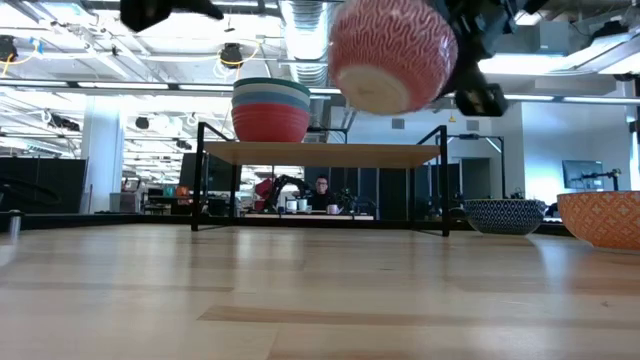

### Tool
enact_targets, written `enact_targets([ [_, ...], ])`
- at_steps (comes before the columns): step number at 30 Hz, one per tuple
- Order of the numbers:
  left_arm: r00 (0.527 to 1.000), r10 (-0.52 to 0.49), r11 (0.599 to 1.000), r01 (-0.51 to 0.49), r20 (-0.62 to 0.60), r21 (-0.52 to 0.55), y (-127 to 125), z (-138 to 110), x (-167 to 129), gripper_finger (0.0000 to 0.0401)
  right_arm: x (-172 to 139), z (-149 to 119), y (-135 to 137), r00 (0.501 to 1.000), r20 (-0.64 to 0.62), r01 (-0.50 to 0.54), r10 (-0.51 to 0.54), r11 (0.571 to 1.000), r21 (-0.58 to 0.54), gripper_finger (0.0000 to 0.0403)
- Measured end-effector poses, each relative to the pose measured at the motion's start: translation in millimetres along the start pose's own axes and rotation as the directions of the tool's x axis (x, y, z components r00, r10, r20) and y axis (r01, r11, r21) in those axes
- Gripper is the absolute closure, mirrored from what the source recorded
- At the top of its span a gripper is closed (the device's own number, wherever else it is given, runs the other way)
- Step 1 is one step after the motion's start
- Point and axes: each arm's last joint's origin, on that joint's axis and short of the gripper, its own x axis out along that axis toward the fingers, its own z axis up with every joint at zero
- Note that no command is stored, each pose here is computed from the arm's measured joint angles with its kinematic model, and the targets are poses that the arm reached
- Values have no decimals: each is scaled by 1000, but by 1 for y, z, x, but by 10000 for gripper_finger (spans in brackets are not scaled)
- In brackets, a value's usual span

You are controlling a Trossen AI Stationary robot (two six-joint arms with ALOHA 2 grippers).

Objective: Place and stack bowls onto a shelf
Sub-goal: Put the blue patterned bowl on the shelf

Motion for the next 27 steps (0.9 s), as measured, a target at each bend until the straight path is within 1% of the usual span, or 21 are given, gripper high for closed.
enact_targets([
  [3,999,3,1000,-3,-32,-2,-1,-5,4,269,-6,10,5,998,54,-16,16,1000,5,358],
  [5,999,-33,999,33,-27,-24,-4,-2,4,270,-15,17,6,997,76,23,-22,1000,-8,358],
  [7,999,-49,998,49,-5,-49,-3,3,2,271,-24,30,12,991,133,36,-32,999,-24,358],
  [10,999,-37,996,40,37,-83,3,14,-1,271,-41,48,13,978,167,140,-129,988,-61,358],
  [11,999,-20,996,23,34,-85,6,15,0,271,-48,57,13,969,195,168,-153,984,-61,358],
  [12,999,-9,996,13,35,-92,8,16,1,271,-53,65,11,959,208,210,-192,975,-69,358],
  [14,999,-20,994,23,32,-106,7,17,6,271,-61,80,7,936,225,294,-269,952,-86,358],
  [16,1000,-16,994,18,20,-107,5,14,11,271,-68,98,1,917,254,338,-309,938,-79,358],
  [18,1000,-13,993,15,19,-118,2,11,16,271,-73,112,-6,901,246,387,-357,918,-87,358],
  [22,1000,22,990,-18,22,-143,0,5,26,271,-82,136,-17,880,259,436,-399,894,-103,358],
  [24,999,32,988,-29,17,-150,-1,2,31,271,-85,143,-21,873,266,448,-408,887,-110,358],
  [27,998,44,986,-37,40,-160,-4,0,38,271,-90,152,-30,860,260,483,-440,865,-134,358],
])
